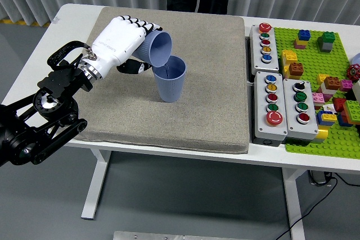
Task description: Pick cup pour cup place
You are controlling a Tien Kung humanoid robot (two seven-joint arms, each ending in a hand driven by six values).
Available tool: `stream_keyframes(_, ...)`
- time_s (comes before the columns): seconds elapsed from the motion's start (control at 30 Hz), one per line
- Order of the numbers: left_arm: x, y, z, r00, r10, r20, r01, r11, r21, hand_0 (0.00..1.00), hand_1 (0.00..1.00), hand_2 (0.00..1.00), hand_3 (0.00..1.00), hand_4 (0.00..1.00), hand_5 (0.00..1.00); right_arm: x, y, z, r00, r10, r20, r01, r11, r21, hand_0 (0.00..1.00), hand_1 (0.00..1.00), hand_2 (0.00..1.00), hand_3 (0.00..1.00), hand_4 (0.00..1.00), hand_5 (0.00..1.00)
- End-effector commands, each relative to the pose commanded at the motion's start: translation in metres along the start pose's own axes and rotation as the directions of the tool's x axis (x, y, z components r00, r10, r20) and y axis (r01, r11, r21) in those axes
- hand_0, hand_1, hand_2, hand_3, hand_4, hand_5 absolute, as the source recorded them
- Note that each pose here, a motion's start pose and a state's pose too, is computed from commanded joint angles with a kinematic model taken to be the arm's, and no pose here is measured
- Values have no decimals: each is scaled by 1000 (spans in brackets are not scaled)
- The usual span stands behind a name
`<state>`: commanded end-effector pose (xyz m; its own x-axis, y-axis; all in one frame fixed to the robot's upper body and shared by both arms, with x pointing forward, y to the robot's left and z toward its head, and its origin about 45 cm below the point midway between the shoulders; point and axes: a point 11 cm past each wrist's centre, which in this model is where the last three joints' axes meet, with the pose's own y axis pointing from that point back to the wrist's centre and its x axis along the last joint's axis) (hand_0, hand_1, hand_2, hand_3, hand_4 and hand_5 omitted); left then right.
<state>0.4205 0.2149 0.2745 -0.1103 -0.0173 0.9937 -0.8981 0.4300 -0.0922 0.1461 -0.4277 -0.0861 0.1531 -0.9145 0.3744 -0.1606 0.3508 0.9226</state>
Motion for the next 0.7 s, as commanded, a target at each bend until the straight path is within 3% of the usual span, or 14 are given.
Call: stream_keyframes(0.7, 8, -3, 2, 999, 12, 36, -12, 1000, -15, 607, 573, 595, 603, 673, 105, 0, 0, 0, 1000, 0, 3, 0, 1000, 2, 684, 649, 569, 579, 2, 8)
